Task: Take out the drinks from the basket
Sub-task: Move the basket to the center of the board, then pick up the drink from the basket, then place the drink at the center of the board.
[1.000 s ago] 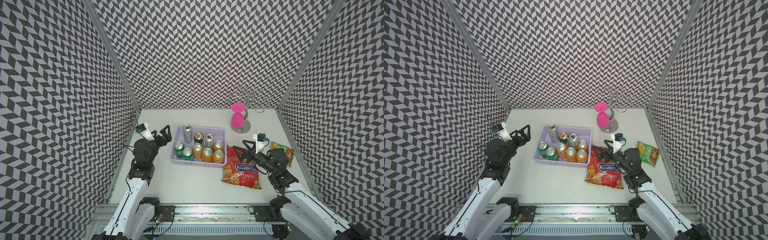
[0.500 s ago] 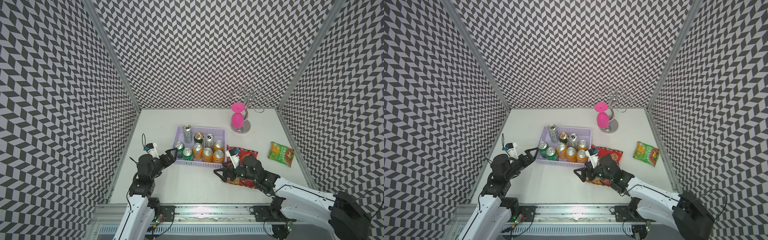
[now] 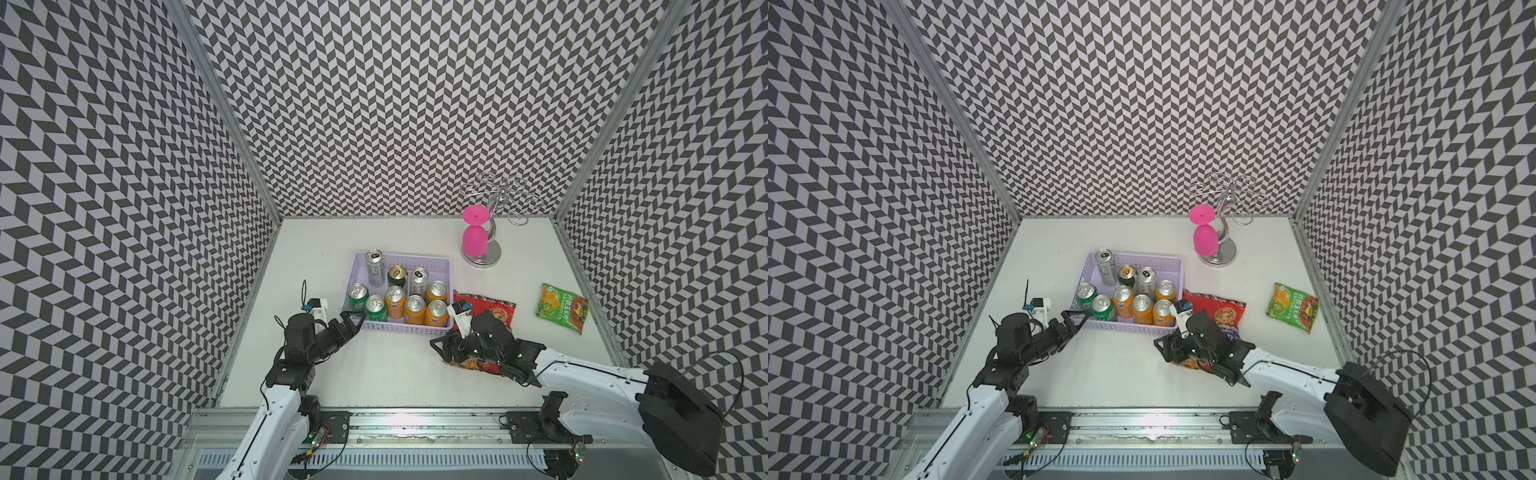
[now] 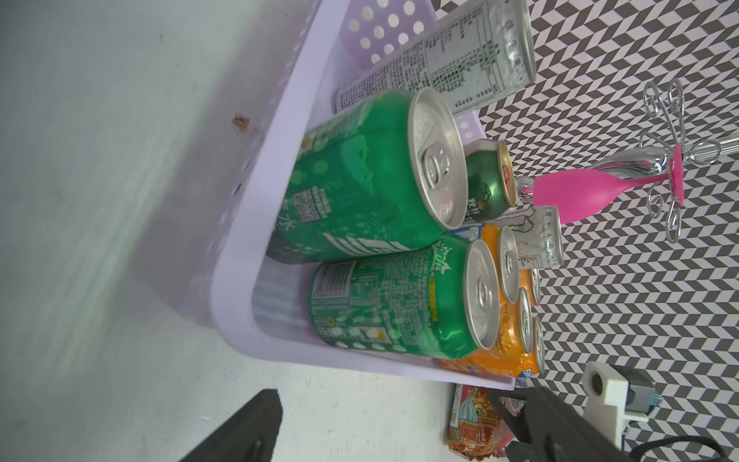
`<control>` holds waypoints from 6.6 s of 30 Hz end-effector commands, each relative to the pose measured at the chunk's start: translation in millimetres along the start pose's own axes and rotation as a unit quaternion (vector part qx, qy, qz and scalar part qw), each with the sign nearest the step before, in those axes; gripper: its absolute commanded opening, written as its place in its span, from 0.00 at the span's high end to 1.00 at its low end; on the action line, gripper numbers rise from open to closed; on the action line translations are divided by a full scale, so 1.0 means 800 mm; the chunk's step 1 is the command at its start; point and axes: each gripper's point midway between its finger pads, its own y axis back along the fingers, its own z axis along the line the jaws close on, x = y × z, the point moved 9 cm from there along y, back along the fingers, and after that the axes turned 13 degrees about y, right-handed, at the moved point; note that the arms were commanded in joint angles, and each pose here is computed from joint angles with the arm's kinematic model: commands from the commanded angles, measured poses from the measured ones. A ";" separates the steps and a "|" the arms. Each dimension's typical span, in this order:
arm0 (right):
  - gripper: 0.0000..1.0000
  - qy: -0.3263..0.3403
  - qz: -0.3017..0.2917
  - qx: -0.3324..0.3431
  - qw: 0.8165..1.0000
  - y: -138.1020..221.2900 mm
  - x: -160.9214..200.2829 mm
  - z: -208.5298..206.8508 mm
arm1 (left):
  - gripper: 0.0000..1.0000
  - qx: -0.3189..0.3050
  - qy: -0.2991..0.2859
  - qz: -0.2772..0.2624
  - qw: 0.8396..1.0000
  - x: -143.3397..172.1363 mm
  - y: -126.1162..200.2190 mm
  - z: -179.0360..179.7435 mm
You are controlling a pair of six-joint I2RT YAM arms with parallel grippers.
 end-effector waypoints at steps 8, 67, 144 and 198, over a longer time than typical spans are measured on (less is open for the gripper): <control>0.39 -0.007 -0.071 0.045 0.996 -0.018 -0.039 -0.002 | 0.01 0.043 -0.014 0.022 0.999 -0.006 -0.020 -0.014; 0.01 0.112 -0.155 0.234 0.953 0.095 -0.110 -0.055 | 0.01 -0.105 -0.265 -0.133 0.949 -0.093 -0.018 -0.159; 0.00 0.067 -0.227 0.244 0.941 0.135 -0.090 -0.053 | 0.51 -0.158 -0.408 -0.176 0.882 -0.107 -0.037 -0.335; 0.00 0.077 -0.212 0.245 0.943 0.119 -0.093 -0.057 | 0.45 -0.272 -0.347 -0.080 0.894 -0.015 -0.053 -0.102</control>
